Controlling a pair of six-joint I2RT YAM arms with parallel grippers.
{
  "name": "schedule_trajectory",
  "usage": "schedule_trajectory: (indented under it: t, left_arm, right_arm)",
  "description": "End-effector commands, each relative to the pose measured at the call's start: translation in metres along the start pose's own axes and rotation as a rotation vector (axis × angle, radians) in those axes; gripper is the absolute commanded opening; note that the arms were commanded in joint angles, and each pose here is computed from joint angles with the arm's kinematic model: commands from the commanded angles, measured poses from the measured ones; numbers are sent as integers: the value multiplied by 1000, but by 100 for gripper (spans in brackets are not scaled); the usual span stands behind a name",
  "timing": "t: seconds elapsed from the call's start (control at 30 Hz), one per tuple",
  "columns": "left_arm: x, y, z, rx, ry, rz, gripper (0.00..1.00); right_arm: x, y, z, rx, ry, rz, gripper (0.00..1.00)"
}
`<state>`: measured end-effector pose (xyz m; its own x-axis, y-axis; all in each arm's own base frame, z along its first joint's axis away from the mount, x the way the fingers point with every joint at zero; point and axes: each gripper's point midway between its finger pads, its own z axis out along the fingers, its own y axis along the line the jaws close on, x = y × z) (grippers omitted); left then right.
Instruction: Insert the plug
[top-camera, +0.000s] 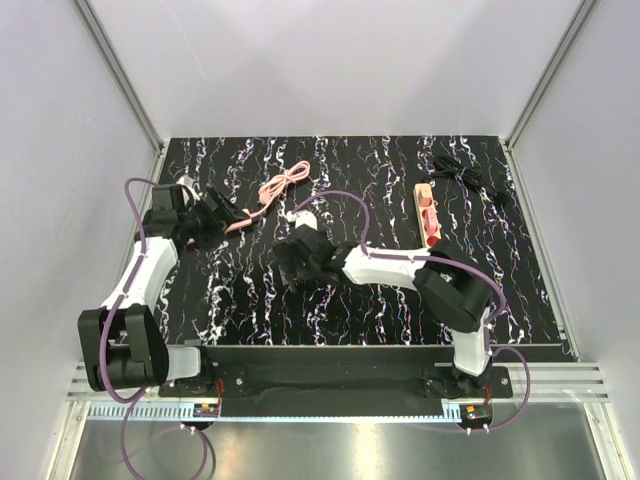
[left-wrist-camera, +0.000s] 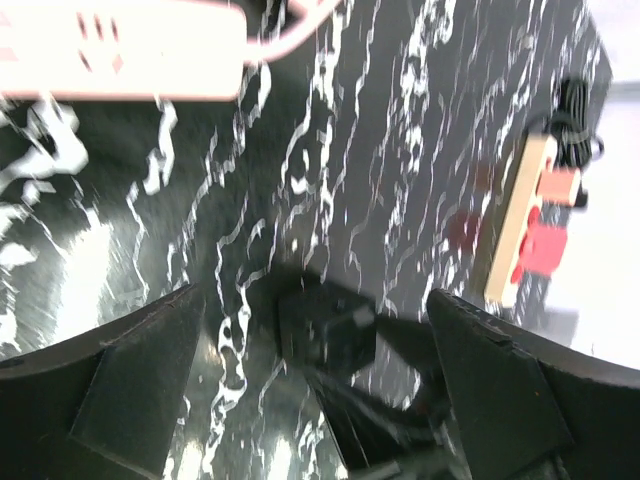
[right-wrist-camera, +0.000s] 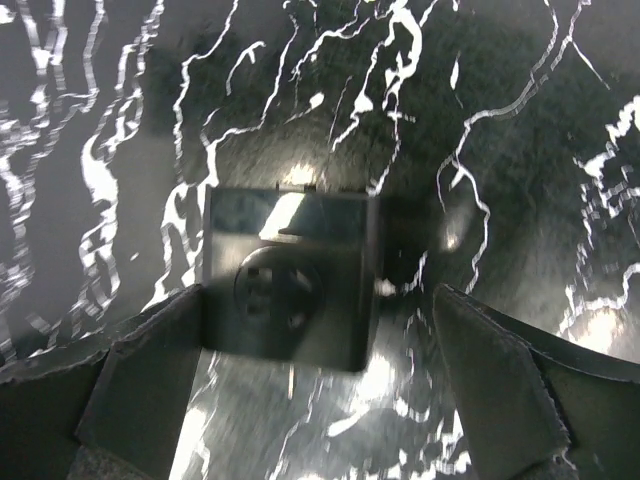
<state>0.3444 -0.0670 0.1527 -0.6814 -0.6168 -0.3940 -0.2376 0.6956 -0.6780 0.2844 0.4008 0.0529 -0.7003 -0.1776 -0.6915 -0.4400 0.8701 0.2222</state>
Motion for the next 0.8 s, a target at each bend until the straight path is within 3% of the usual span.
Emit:
schedule_trajectory:
  t: [0.0,0.17,0.23,0.3,0.33,0.43,0.5,0.53,0.77]
  left_arm:
    - [-2,-15,-1,138,20,44,99]
    - [-2,-11,-2,159,14,91,99]
    - [-3,-11,-5,159,2,117,99]
    - [-4,-9,-6,150,-5,135,98]
    - [-3,-10,-7,151,-6,144,98]
    - [2,-13,-11,178,7,207,93]
    - [10,-21,-17,232,37,254,90]
    - [16,-31,-22,271,45,288,88]
    - [95,-123,-71,652,216,586,85]
  right_arm:
    - [-28,17,8,10,-111,-43,100]
    - [-11,24,25,21,-81,-60,98]
    - [-4,24,31,25,-60,-69,74]
    - [1,20,32,29,-51,-93,42]
    - [-3,20,27,26,-59,-104,19]
    - [-14,26,-1,-34,-76,-175,1]
    - [-8,28,-22,-116,-57,-262,0]
    - [-18,47,-51,-255,-70,-293,0]
    - [-7,38,-160,-743,31,-238,0]
